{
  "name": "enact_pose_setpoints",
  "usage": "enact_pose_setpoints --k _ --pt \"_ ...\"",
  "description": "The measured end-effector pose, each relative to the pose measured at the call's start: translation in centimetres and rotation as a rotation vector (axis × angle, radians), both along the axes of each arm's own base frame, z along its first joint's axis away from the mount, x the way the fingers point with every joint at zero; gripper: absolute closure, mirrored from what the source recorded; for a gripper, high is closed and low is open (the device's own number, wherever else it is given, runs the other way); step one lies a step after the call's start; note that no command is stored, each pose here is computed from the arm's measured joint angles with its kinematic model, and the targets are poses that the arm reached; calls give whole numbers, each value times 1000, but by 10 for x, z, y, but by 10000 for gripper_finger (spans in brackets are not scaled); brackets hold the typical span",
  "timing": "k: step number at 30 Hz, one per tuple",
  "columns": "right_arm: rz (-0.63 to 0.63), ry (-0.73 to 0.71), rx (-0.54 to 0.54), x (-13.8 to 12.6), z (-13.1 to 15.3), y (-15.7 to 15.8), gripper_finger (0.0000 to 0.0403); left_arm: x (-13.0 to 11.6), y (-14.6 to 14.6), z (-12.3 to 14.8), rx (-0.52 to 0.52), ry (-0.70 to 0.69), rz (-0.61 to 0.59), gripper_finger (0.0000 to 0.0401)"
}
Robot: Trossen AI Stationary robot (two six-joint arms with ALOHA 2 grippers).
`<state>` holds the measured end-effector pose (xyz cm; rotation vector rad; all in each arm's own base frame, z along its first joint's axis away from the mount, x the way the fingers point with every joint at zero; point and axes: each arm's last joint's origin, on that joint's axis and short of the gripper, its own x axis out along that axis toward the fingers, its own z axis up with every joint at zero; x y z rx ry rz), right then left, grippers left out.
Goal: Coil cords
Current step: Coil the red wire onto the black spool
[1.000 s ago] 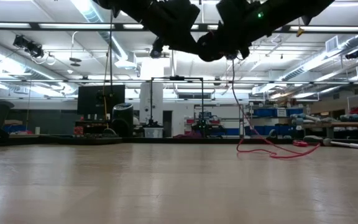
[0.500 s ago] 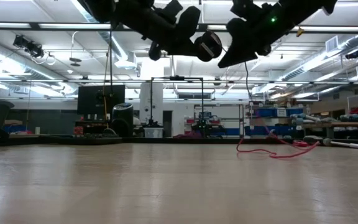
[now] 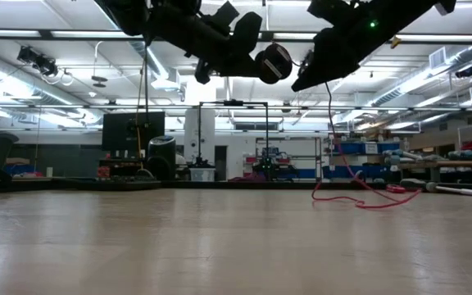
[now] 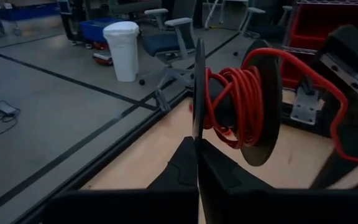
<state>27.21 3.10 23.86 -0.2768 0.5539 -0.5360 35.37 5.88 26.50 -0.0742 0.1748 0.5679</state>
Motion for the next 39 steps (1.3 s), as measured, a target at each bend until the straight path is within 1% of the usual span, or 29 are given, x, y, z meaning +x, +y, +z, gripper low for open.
enact_pose_setpoints --k 2,8,11,13,17,22,25,32,36,39 --pt "-7 7 5 -1 -1 0 345 0 0 0 0 3 -16 400" --pt "-114 38 40 -6 -8 -8 345 1 -2 0 23 18 -43 400" --pt "-121 41 45 -7 -8 -9 345 1 -2 0 38 28 -51 400" --pt "-121 61 29 -7 -9 -11 343 1 -4 0 46 31 -64 400" --pt "-126 64 19 -6 -8 -17 323 2 -8 0 57 33 -80 400" --pt "-111 41 70 -4 -7 -23 269 2 -8 0 57 36 -81 400" --pt "-97 58 54 -4 -7 -23 249 2 -8 0 58 38 -80 400" --pt "-41 72 42 -11 -1 -12 253 1 -8 -2 79 72 -69 400" --pt "-26 65 82 -19 4 -8 257 1 -8 -3 78 80 -70 400" --pt "-7 28 153 -20 6 -7 256 1 -8 -2 78 77 -70 400"
